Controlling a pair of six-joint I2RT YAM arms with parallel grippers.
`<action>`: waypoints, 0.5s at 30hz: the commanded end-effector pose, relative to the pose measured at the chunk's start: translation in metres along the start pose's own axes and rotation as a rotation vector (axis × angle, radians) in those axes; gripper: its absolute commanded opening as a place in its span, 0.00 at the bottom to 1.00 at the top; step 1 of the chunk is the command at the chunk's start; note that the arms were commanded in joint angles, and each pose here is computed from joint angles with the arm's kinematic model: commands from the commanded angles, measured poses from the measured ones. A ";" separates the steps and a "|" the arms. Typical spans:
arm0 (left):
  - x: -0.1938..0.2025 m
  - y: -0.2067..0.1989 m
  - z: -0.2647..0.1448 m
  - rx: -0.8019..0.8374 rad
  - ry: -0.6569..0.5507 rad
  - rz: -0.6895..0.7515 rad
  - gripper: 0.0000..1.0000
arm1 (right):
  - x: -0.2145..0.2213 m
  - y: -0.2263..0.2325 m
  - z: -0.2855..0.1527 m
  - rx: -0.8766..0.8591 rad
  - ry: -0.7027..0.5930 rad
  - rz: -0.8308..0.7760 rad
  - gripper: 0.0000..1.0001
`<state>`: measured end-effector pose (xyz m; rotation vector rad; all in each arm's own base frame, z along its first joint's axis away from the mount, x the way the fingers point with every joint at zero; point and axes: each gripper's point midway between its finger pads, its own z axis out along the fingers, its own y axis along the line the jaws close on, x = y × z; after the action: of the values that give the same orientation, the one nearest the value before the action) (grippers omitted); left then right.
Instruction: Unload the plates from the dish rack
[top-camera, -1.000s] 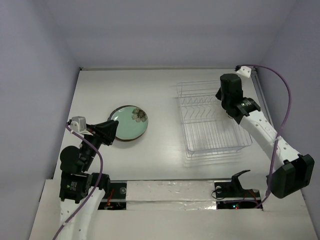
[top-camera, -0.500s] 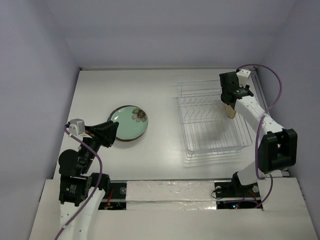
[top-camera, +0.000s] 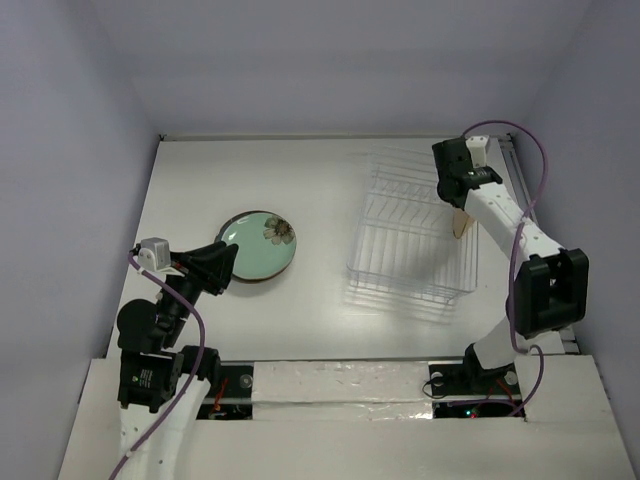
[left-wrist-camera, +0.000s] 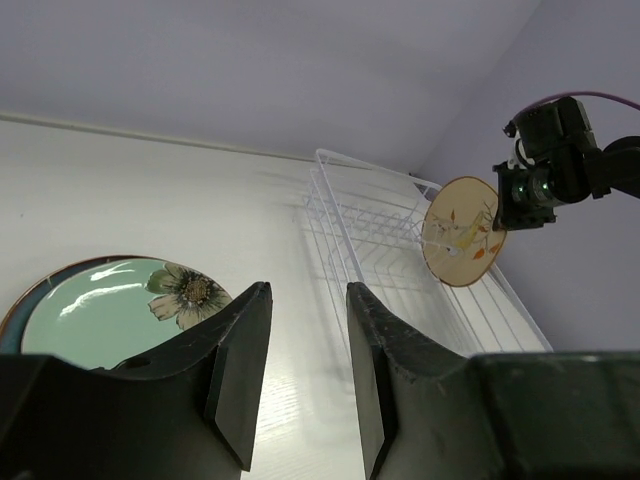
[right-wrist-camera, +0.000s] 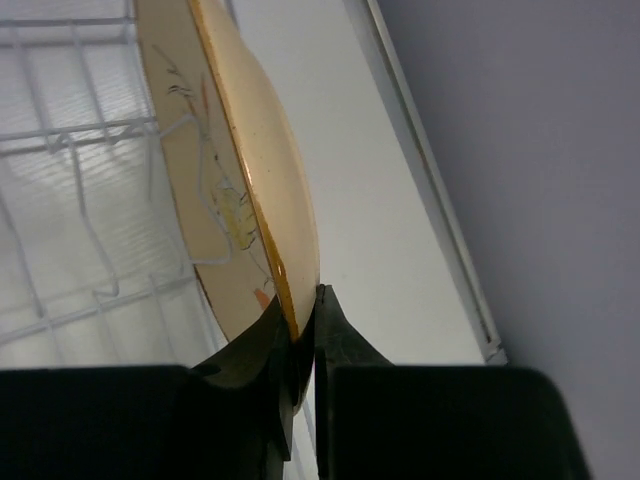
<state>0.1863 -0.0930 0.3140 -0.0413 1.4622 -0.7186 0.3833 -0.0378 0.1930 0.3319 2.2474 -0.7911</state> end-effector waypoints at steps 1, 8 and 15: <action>-0.011 -0.007 0.001 0.035 -0.048 0.031 0.33 | -0.053 -0.030 -0.026 0.021 -0.144 0.213 0.01; -0.010 -0.005 0.003 0.034 -0.039 0.032 0.33 | -0.091 -0.066 -0.066 -0.012 -0.259 0.252 0.00; -0.008 -0.005 0.003 0.035 -0.034 0.028 0.33 | -0.114 -0.081 -0.094 -0.089 -0.345 0.303 0.00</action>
<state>0.1860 -0.0936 0.3143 -0.0327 1.4616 -0.7208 0.3604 -0.0430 0.2369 0.2489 2.2541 -0.7504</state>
